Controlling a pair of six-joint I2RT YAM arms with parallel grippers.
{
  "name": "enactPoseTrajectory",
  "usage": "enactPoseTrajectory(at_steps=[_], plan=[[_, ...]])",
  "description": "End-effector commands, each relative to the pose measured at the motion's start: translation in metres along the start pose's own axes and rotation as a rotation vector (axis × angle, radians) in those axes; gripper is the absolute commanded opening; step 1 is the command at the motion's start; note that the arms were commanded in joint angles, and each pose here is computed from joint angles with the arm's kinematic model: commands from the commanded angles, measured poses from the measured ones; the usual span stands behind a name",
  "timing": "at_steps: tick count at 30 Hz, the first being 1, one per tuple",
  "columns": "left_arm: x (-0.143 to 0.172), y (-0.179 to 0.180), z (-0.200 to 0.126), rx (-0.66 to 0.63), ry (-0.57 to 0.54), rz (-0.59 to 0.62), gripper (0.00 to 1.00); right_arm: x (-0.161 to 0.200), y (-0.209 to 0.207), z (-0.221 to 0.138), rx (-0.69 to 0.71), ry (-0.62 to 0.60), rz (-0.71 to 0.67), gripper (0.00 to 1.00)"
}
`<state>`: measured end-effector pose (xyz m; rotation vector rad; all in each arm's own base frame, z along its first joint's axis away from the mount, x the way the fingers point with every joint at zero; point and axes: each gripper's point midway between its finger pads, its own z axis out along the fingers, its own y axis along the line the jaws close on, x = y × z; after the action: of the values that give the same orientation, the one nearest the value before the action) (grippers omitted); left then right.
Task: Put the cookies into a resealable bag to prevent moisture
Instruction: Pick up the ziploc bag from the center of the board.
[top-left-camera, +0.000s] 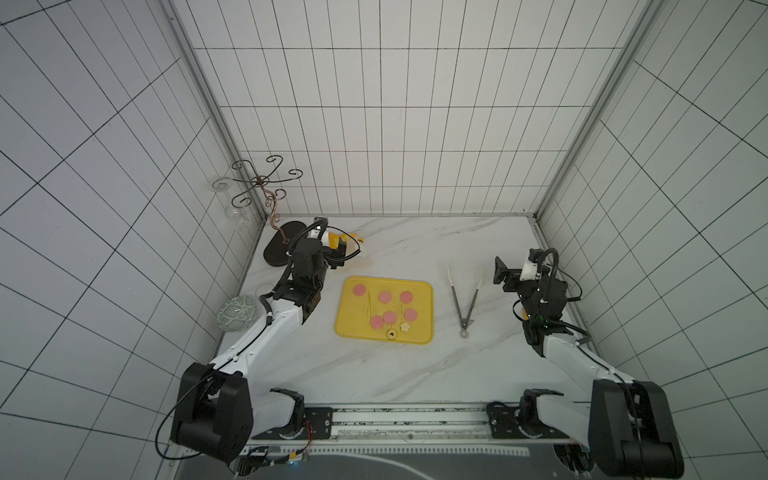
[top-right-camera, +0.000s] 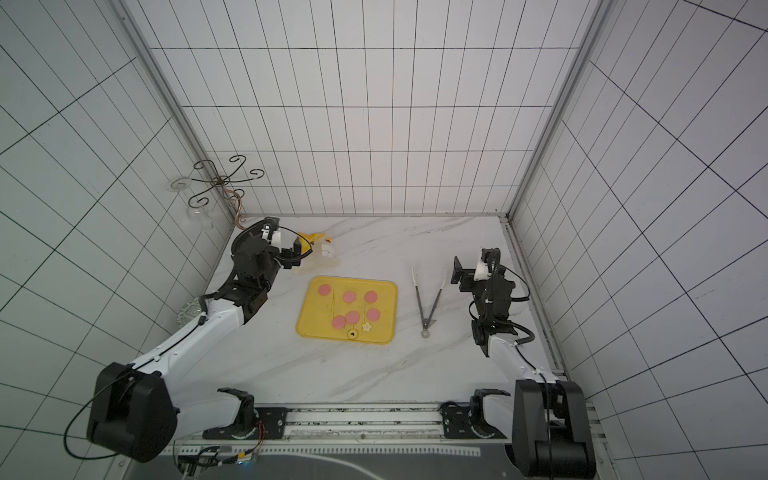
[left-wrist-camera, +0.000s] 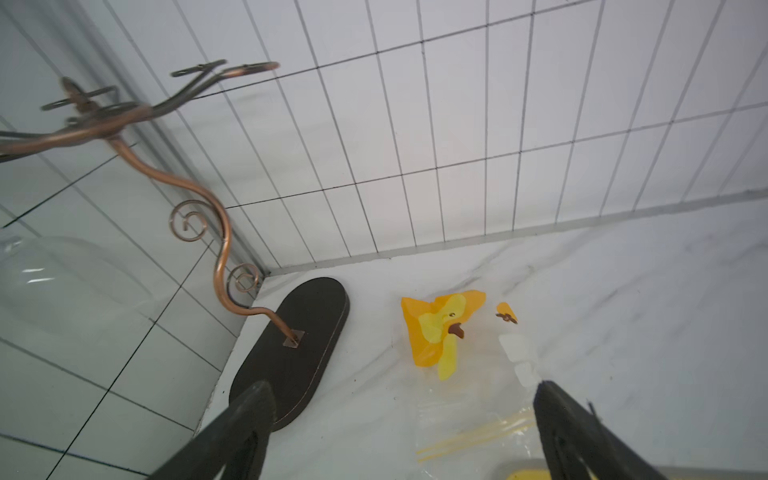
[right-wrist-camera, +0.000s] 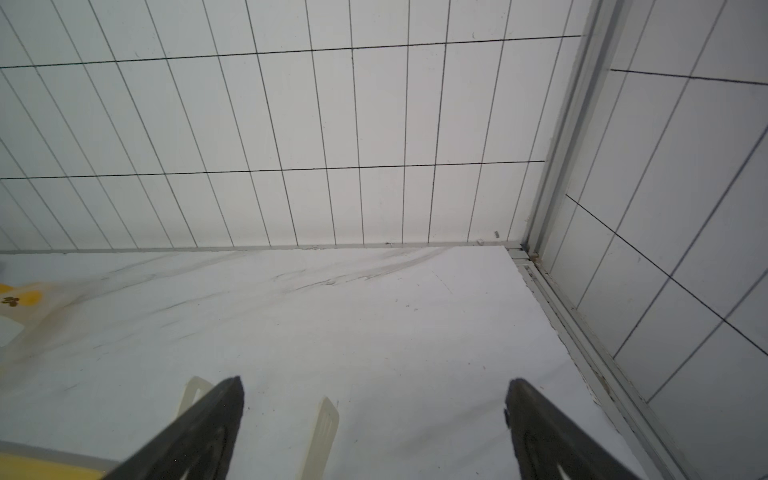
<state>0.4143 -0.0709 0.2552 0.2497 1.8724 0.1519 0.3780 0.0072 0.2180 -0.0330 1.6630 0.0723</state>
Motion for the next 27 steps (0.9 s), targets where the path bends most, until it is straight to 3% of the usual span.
enactPoseTrajectory(at_steps=[1,6,12,18,21,27], plan=[[0.044,-0.04,-0.009,0.269,0.219,0.308,0.97,-0.026,0.036,0.003,-0.196,0.065,-0.009,0.99],[0.093,-0.075,-0.009,0.411,0.36,0.653,0.97,-0.028,0.082,-0.004,-0.38,0.178,-0.02,1.0],[0.109,-0.07,0.032,0.306,0.423,0.834,0.97,-0.025,0.117,-0.014,-0.465,0.242,-0.043,0.99],[0.1,-0.078,0.075,0.182,0.462,0.824,0.97,-0.02,0.131,-0.023,-0.473,0.258,-0.037,1.0],[0.093,-0.091,0.087,0.161,0.397,0.807,0.97,-0.015,0.131,-0.026,-0.472,0.273,-0.038,1.0],[0.119,-0.101,0.098,0.184,0.46,0.837,0.96,-0.012,0.126,-0.03,-0.448,0.284,-0.04,1.0]])
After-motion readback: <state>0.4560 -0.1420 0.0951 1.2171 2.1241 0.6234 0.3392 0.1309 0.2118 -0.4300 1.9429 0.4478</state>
